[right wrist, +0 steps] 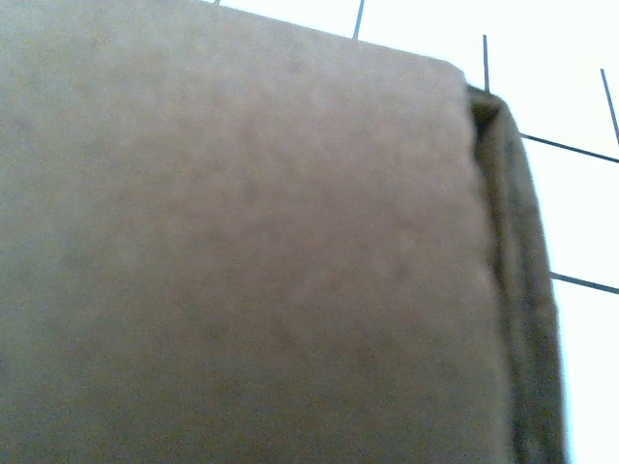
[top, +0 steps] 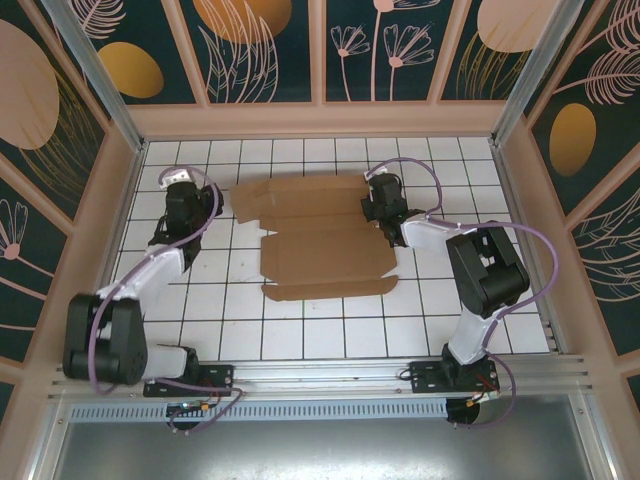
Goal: Fold the paper box
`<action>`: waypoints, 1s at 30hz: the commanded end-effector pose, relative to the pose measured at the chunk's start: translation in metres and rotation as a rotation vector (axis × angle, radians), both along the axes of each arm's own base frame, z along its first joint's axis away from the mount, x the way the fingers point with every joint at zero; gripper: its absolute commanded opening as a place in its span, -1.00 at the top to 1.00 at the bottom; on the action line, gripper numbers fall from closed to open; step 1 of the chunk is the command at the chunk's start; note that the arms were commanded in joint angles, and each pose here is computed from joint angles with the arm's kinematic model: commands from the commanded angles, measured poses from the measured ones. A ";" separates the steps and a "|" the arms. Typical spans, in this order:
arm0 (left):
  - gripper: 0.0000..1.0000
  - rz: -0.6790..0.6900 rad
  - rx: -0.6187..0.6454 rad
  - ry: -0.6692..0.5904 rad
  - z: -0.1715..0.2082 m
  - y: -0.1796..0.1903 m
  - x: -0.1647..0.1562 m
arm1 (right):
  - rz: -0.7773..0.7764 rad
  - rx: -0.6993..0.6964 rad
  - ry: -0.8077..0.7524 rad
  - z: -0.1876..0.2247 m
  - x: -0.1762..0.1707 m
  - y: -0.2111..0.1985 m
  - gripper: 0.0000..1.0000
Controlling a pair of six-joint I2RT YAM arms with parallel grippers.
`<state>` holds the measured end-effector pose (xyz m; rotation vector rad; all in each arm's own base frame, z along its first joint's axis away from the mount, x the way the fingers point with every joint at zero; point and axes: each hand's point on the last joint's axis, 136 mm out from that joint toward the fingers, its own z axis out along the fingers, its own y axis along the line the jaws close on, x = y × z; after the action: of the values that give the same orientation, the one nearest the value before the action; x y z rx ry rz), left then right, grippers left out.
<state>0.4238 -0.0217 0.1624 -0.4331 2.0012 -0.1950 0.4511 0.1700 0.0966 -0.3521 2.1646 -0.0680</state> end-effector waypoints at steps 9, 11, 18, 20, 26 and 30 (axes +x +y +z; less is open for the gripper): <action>0.11 -0.398 -0.075 -0.002 -0.012 -0.063 0.003 | 0.057 -0.105 0.087 -0.024 -0.013 -0.005 1.00; 0.10 -0.439 -0.094 -0.013 -0.011 -0.071 -0.003 | 0.057 -0.104 0.090 -0.026 -0.013 -0.004 1.00; 0.08 -0.557 -0.097 -0.002 -0.017 -0.101 -0.020 | 0.053 -0.106 0.101 -0.030 -0.011 -0.004 1.00; 0.07 -0.579 -0.085 0.004 -0.017 -0.108 -0.023 | 0.051 -0.107 0.103 -0.031 -0.011 -0.004 1.00; 0.02 -0.623 -0.053 -0.009 -0.016 -0.125 -0.031 | 0.055 -0.103 0.110 -0.034 -0.012 -0.001 1.00; 0.00 -0.632 -0.035 -0.011 -0.019 -0.130 -0.028 | 0.058 -0.100 0.113 -0.035 -0.013 0.001 1.00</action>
<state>0.3956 -0.1398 0.1332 0.1171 2.1256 -0.6079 0.4542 0.1726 0.0965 -0.3596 2.1635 -0.0638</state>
